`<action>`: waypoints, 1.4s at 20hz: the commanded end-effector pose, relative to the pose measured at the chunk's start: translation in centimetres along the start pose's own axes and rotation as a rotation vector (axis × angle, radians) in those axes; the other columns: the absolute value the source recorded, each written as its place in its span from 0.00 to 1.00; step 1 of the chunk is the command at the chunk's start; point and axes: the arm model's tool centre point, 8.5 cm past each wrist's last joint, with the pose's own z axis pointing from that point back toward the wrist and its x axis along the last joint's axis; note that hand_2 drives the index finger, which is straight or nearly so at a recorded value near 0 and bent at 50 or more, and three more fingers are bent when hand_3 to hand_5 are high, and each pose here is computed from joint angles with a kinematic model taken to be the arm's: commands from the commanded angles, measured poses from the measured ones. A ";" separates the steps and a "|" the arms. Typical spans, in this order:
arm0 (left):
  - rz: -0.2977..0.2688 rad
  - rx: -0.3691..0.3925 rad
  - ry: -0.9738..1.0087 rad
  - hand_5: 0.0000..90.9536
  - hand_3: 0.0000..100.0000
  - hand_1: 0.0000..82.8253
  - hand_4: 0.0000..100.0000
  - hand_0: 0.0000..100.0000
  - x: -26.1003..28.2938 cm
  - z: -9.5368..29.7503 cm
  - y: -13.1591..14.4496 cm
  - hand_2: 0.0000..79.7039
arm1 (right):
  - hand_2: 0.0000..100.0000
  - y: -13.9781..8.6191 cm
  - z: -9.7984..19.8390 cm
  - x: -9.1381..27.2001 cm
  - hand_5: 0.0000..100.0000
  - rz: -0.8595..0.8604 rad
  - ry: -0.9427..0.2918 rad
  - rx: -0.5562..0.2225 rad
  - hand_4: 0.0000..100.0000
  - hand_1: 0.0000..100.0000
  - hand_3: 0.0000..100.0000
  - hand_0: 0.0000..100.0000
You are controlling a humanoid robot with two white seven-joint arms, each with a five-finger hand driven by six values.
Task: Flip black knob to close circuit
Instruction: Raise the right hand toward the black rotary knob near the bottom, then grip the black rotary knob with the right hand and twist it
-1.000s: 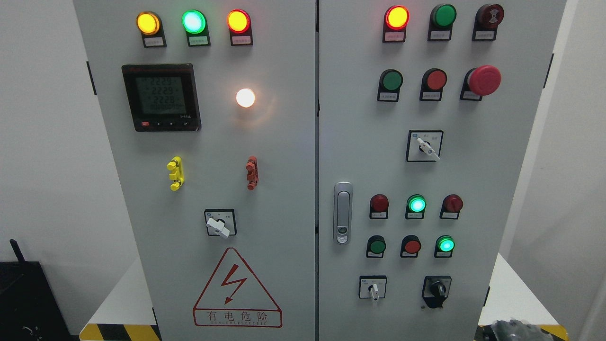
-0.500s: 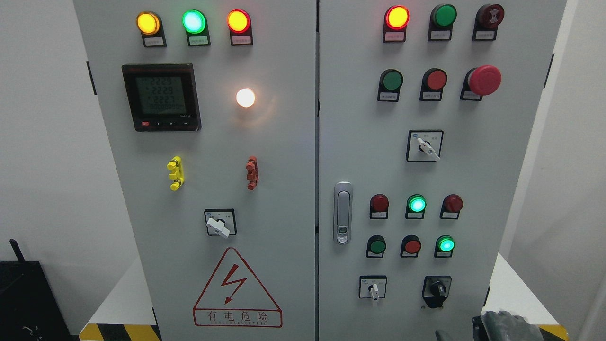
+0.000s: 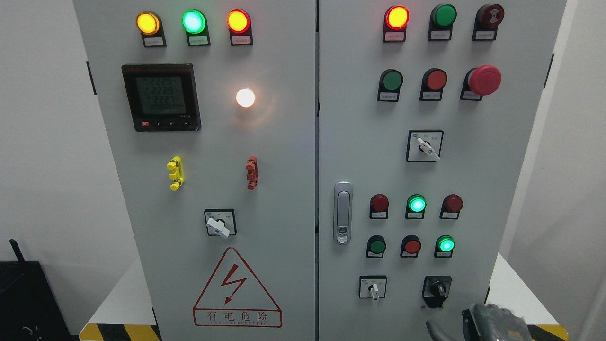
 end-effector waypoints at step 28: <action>0.002 0.000 -0.001 0.00 0.00 0.67 0.00 0.12 0.1 0.0 0.0 0.00 | 0.94 -0.6 -3.3 -0.5 0.88 -0.011 0.061 -0.002 0.91 0.14 1.00 0.00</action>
